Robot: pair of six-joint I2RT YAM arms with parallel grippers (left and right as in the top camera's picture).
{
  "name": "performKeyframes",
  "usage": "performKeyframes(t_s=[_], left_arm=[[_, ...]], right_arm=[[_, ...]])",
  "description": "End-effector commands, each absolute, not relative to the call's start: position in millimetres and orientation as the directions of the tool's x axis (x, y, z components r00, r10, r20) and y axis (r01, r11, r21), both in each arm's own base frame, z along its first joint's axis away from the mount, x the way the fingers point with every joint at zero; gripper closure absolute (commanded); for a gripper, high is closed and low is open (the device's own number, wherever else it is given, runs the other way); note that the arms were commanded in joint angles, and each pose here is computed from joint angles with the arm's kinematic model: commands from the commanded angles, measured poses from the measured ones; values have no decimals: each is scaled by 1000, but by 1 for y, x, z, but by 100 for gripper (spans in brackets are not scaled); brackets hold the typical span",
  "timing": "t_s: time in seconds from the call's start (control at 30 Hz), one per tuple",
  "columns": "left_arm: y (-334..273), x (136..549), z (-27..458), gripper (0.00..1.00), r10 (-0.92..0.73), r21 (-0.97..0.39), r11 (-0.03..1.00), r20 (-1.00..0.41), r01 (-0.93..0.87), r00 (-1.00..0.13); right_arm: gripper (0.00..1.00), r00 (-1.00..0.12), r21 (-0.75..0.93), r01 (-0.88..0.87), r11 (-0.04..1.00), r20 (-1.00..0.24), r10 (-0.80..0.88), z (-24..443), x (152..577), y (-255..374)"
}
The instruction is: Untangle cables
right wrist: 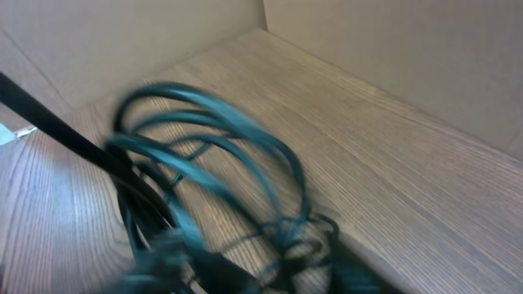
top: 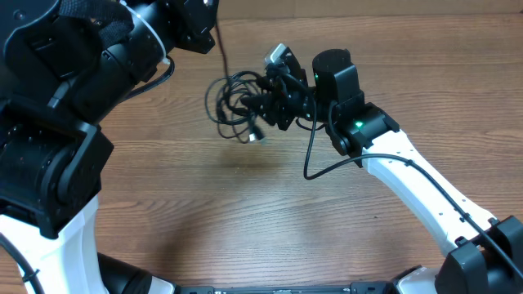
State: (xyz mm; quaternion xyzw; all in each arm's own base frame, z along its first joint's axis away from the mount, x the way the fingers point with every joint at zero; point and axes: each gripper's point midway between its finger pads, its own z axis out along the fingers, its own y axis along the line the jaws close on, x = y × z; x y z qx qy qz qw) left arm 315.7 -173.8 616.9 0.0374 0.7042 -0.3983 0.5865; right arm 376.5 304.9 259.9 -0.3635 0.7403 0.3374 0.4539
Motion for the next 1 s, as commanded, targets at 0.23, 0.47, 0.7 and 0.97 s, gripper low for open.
performKeyframes(t_s=[0.23, 0.47, 0.7, 0.97], left_arm=[[-124, 315, 602, 96, -428, -505, 792, -860, 344, -278], [-19, 330, 557, 96, -472, -486, 874, -835, -25, -282], [84, 306, 521, 96, -546, -444, 818, -800, -366, -249], [156, 263, 498, 96, -631, -427, 678, -756, -599, -176]], right_arm=[[96, -398, 232, -733, 639, -909, -127, 278, 409, 253], [96, -426, 264, -512, 818, -904, 26, 305, 438, 124], [96, -418, 292, -249, 923, -893, 170, 319, 433, 2], [96, -398, 301, -93, 949, -885, 242, 317, 424, -68]])
